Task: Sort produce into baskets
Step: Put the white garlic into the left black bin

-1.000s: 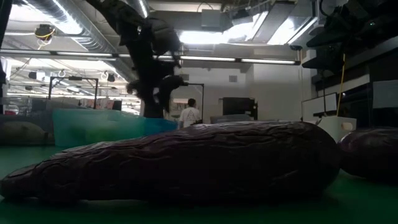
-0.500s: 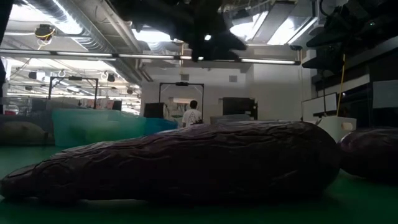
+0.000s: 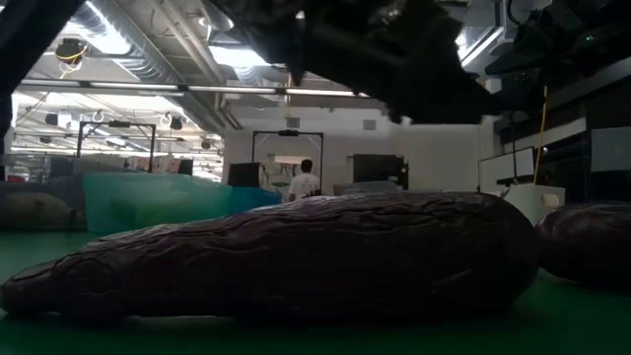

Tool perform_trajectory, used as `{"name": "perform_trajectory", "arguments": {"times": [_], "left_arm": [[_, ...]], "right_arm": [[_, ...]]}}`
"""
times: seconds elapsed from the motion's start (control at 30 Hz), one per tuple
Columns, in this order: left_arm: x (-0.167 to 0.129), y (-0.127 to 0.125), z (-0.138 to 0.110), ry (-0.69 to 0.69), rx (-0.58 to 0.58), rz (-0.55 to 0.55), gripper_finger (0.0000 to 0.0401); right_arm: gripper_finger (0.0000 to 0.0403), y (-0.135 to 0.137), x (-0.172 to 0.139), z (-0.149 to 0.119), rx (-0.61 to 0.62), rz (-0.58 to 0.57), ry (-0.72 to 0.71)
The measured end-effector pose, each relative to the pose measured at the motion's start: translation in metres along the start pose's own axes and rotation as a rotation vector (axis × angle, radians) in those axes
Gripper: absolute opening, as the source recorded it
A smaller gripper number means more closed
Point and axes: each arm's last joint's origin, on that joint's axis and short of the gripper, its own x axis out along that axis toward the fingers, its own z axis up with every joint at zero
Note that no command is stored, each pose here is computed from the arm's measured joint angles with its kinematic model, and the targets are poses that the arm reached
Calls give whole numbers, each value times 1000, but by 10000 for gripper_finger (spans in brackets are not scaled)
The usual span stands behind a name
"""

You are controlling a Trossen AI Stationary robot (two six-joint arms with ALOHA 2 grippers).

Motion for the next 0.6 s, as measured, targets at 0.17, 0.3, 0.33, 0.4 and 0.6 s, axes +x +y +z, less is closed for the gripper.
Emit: {"name": "perform_trajectory", "arguments": {"times": [0.17, 0.3, 0.33, 0.4, 0.6], "left_arm": [[25, -3, -5, -2, 17, -61, 233], [40, -5, -12, 1, 17, -81, 233], [44, -5, -13, 1, 17, -83, 233], [51, -7, -15, -4, 21, -88, 233], [67, -15, -28, 16, 43, -146, 233]], "right_arm": [[369, 0, 0, 0, 0, -2, 0], [369, 0, 0, 0, 0, -3, 0], [369, 0, 0, 0, 0, -2, 0], [369, 0, 0, 0, 0, -3, 0], [369, 0, 0, 0, 0, -3, 0]]}}
